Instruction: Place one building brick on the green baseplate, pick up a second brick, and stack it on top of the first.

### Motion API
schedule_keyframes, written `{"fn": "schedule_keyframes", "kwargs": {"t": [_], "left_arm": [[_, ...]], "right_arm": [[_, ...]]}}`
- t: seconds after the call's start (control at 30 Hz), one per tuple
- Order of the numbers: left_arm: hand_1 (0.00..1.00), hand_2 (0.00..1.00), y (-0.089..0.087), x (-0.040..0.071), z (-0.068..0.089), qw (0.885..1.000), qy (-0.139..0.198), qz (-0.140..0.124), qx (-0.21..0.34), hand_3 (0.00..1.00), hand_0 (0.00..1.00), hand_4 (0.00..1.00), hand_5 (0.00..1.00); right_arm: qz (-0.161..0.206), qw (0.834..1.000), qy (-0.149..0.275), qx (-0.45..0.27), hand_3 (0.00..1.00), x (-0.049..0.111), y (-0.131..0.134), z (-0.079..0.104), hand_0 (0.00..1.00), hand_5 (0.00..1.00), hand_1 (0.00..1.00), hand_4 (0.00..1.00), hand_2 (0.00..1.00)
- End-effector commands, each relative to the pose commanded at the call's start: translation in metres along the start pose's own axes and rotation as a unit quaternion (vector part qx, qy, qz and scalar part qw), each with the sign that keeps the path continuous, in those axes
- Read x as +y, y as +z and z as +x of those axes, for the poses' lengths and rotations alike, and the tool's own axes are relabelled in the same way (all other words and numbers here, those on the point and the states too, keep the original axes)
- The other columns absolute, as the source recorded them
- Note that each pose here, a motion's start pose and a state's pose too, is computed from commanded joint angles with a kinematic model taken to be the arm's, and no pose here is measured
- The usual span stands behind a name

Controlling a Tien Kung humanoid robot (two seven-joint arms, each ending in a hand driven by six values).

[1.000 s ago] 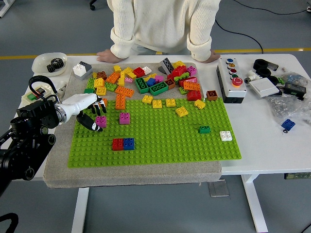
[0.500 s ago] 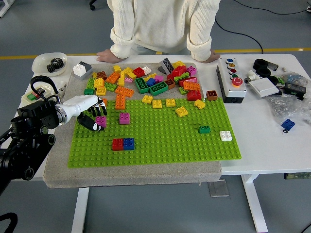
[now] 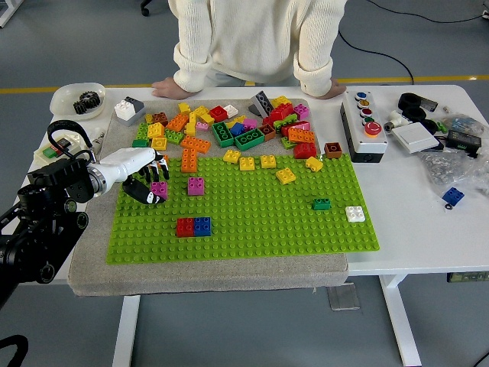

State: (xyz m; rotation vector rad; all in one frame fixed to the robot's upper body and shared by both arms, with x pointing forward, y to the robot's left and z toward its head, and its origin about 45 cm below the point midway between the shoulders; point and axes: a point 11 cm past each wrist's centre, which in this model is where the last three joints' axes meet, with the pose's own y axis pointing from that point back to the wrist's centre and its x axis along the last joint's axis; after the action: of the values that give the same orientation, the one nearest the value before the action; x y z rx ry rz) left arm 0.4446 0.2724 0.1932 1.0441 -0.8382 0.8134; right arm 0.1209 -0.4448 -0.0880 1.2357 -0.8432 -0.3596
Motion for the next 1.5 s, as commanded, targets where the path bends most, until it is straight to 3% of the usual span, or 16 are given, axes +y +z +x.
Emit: {"fn": "schedule_keyframes", "kwargs": {"t": [0.97, 1.5], "left_arm": [[0.379, 0.387, 0.001, 0.002, 0.008, 1.000, 0.008, -0.008, 0.001, 0.457, 0.411, 0.915, 0.002], [0.373, 0.382, 0.014, 0.011, 0.022, 1.000, -0.004, -0.017, -0.007, 0.453, 0.400, 0.894, 0.002]], "right_arm": [[0.000, 1.000, 0.001, -0.005, 0.599, 0.000, 0.000, 0.001, 0.740, 0.413, 0.644, 0.834, 0.715], [-0.001, 1.000, 0.001, -0.007, 0.597, 0.000, 0.001, 0.000, 0.740, 0.410, 0.643, 0.831, 0.715]]}}
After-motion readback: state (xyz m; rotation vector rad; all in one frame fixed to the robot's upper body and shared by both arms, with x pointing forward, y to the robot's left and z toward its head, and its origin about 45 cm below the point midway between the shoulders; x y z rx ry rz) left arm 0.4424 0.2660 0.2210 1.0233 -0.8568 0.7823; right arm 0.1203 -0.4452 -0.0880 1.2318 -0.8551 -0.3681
